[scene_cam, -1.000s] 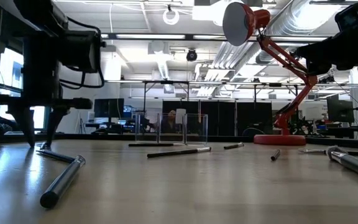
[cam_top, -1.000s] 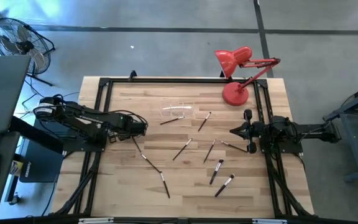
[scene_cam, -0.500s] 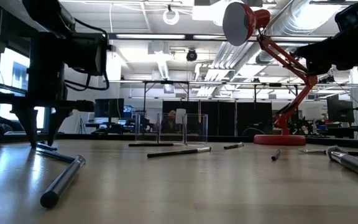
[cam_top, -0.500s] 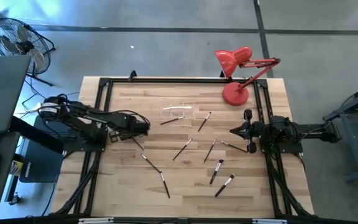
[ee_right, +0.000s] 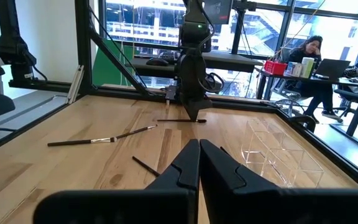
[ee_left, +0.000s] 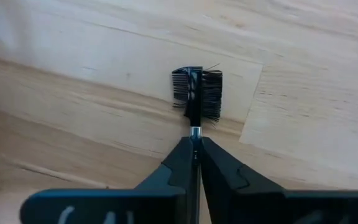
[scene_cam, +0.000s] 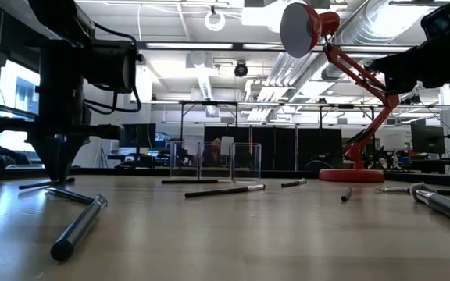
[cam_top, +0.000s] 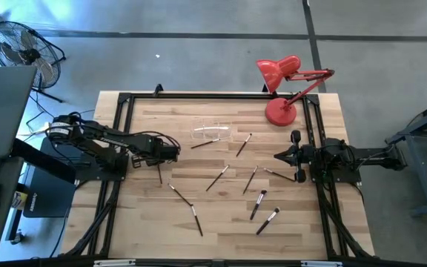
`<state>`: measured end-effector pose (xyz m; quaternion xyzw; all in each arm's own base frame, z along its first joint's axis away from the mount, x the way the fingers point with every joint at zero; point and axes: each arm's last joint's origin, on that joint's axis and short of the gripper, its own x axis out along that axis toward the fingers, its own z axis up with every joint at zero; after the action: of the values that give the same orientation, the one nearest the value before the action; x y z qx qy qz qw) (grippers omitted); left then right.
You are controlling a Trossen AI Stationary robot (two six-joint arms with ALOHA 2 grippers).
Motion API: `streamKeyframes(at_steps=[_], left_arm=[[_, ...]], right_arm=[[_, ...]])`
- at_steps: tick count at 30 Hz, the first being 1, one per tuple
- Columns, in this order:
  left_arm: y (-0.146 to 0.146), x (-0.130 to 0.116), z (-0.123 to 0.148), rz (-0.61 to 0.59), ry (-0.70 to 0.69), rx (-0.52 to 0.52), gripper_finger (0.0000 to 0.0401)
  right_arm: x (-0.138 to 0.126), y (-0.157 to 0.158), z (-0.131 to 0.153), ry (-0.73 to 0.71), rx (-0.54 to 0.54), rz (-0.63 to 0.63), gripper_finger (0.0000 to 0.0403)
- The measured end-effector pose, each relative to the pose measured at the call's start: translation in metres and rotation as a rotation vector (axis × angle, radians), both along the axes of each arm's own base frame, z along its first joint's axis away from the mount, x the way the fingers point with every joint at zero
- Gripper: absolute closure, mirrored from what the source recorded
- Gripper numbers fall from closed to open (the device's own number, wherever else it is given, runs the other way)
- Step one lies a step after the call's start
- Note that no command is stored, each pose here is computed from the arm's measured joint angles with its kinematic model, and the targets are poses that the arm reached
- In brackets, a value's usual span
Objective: Put items in baskets/containers
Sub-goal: Put the black eye groomer brush into the transparent organizer
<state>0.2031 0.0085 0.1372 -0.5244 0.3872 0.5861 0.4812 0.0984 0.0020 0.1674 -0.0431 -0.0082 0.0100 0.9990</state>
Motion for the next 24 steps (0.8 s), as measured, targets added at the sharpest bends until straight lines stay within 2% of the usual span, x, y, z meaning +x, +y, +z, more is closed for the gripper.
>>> streamKeyframes(at_steps=[3, 7, 24], left_arm=[[0.000, 0.001, 0.002, -0.022, 0.004, -0.003, 0.0394], [-0.001, 0.011, 0.011, -0.054, -0.025, -0.021, 0.0393], [0.002, 0.030, 0.037, -0.157, -0.090, 0.061, 0.0401]], right_arm=[[0.000, 0.000, 0.000, 0.000, 0.000, 0.000, 0.0400], [0.000, 0.000, 0.000, 0.000, 0.000, 0.000, 0.0399], [0.000, 0.000, 0.000, 0.000, 0.000, 0.000, 0.0396]])
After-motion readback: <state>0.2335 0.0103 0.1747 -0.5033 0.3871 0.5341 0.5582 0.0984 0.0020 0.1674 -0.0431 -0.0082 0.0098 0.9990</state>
